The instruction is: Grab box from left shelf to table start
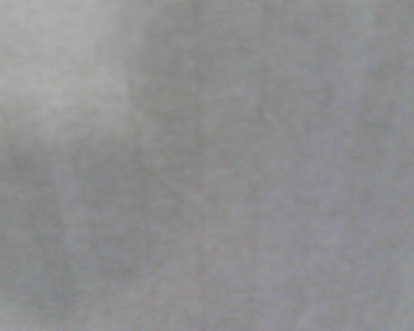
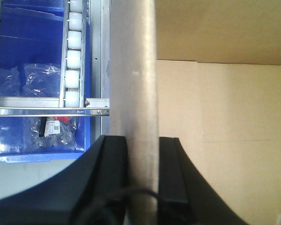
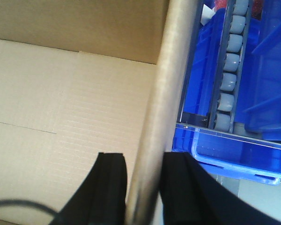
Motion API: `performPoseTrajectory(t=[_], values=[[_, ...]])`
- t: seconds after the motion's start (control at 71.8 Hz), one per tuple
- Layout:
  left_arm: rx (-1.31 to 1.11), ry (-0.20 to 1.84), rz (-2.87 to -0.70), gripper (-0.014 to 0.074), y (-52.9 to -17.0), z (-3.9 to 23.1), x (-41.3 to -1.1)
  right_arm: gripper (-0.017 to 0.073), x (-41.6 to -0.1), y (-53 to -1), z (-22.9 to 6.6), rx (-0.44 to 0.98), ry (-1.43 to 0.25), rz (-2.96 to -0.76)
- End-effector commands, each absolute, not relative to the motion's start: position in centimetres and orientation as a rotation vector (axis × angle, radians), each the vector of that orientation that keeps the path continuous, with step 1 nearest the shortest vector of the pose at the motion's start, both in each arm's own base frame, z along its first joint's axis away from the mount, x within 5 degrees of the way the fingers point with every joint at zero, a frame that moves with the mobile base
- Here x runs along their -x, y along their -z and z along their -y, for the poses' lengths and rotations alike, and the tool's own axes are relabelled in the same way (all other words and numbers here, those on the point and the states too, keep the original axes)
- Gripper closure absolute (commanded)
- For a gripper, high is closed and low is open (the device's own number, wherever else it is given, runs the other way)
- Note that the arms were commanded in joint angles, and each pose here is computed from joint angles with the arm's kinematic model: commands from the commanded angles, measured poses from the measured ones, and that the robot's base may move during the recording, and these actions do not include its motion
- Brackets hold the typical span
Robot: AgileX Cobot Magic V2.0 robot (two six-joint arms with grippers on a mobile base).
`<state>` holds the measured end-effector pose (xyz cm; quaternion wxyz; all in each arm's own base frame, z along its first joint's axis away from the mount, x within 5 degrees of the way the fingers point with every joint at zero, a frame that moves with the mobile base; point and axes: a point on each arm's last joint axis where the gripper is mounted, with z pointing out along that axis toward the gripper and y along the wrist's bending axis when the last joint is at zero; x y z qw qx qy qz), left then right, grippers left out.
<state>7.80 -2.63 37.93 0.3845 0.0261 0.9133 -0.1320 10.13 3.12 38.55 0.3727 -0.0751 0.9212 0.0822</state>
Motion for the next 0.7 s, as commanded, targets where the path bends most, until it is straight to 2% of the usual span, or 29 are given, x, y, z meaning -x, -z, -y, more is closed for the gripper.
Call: performPoseTrajectory(t=[0.0,0.682], values=[[-0.038,0.55,-2.164,0.0697,-40.21,3.77,-7.64,0.0492,-10.42,-40.2,-3.13,0.221,-0.206,-2.214],[-0.038,0.55,-2.164,0.0697,-40.21,3.77,-7.64,0.0492,-10.42,-40.2,-3.13,0.221,-0.206,-2.214]])
